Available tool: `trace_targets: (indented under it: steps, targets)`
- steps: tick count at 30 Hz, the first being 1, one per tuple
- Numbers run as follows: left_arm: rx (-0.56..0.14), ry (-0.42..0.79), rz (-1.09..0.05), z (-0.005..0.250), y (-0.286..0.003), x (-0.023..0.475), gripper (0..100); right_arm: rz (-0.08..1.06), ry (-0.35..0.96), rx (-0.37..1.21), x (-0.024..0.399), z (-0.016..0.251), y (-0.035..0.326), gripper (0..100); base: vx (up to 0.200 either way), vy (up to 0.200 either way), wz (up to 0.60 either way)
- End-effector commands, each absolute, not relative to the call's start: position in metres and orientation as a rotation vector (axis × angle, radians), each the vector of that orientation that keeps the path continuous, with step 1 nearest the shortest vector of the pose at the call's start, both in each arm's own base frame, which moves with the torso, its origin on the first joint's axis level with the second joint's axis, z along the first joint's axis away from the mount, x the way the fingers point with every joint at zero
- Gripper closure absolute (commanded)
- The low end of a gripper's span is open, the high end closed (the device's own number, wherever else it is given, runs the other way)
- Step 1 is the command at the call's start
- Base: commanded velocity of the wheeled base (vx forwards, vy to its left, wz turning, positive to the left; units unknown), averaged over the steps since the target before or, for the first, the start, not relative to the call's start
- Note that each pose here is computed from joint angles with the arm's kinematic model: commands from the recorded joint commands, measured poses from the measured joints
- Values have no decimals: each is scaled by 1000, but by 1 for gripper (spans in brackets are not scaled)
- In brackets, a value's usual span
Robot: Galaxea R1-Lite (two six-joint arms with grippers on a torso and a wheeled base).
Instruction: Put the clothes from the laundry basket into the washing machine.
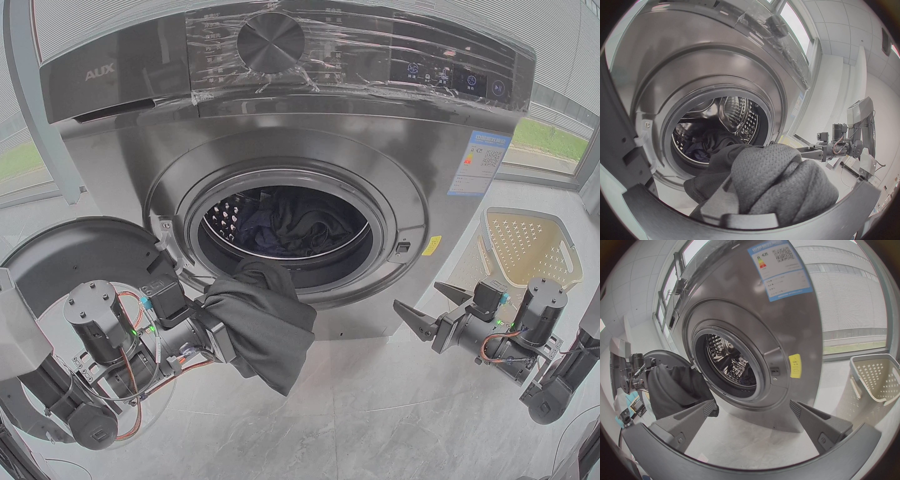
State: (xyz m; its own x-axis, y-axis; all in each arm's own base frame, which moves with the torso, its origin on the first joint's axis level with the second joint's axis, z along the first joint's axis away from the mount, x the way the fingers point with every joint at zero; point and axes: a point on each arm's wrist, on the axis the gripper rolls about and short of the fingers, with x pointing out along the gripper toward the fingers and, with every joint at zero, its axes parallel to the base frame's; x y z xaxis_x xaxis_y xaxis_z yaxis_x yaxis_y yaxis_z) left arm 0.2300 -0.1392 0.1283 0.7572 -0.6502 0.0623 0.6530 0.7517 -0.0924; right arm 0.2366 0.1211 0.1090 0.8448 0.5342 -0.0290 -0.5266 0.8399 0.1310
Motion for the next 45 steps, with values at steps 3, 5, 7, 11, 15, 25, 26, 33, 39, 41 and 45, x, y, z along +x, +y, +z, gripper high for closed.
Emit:
trace_targets:
  steps: [3,5,7,11,15,25,26,33,39,41,45]
  targets:
    - [-107,-4,-730,122,-144,228,100,621,79,114,224,108,134,0,133,0,0]
    - [-102,16,-738,116,-148,228,100,622,81,113,221,108,137,0,0,0,0]
    - [-99,18,-738,115,-148,228,100,628,83,113,220,108,139,0,0,0,0]
    - [-106,38,-793,112,-162,222,100,656,101,109,212,105,144,0,0,0,0]
    - [-102,71,-789,95,-185,233,100,667,101,110,210,105,145,0,0,0,0]
    - [-158,-31,-721,73,-223,315,100,682,105,108,205,106,147,0,0,0,0]
    - [-162,-43,-712,70,-226,323,100,682,105,108,205,106,147,0,0,0,0]
    - [-172,-75,-658,66,-239,363,100,685,104,109,204,106,148,0,0,0,0]
    - [-176,-100,-591,73,-244,396,100,686,110,107,205,104,148,0,0,0,0]
    - [-174,-97,-574,73,-242,408,100,686,111,106,205,104,148,0,0,0,0]
    - [-176,-104,-555,76,-244,431,100,681,114,107,205,103,148,0,0,0,0]
